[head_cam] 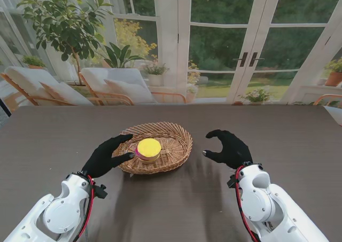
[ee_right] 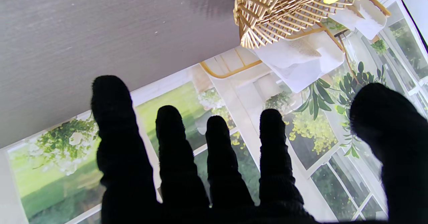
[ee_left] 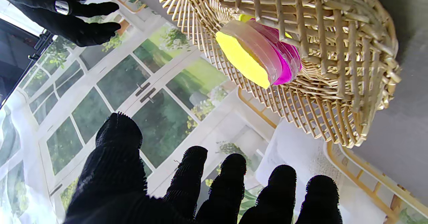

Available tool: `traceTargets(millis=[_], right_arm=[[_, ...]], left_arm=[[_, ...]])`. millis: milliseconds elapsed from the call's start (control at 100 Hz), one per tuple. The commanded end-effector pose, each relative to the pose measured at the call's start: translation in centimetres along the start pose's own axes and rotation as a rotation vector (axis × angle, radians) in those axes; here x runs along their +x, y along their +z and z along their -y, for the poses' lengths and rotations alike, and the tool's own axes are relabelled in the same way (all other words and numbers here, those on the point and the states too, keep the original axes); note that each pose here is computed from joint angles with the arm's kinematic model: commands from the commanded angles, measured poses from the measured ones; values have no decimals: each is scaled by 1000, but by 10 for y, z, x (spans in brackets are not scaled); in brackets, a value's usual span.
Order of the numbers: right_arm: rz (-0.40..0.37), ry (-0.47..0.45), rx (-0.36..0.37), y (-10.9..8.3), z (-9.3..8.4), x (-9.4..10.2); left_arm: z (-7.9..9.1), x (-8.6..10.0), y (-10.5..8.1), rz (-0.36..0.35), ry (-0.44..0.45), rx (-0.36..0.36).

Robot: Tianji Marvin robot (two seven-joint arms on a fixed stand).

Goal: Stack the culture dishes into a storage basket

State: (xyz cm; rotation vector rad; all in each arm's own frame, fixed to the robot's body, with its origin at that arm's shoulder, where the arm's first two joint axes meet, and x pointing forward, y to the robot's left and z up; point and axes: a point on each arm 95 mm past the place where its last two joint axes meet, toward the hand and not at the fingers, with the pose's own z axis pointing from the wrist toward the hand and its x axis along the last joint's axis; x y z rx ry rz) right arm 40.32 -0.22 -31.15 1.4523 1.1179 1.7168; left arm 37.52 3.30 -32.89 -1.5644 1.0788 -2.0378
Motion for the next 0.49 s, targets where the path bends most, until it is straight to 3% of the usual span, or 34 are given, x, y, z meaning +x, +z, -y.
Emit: traceTargets(millis=[0,480], right_arm=[[-5,11,30,-6,4,0],[-15,49,8,-20,-11,3]], left_arm=[[-5,1,-1,-3,-20,-1],[0,6,1,-25,-25,18]])
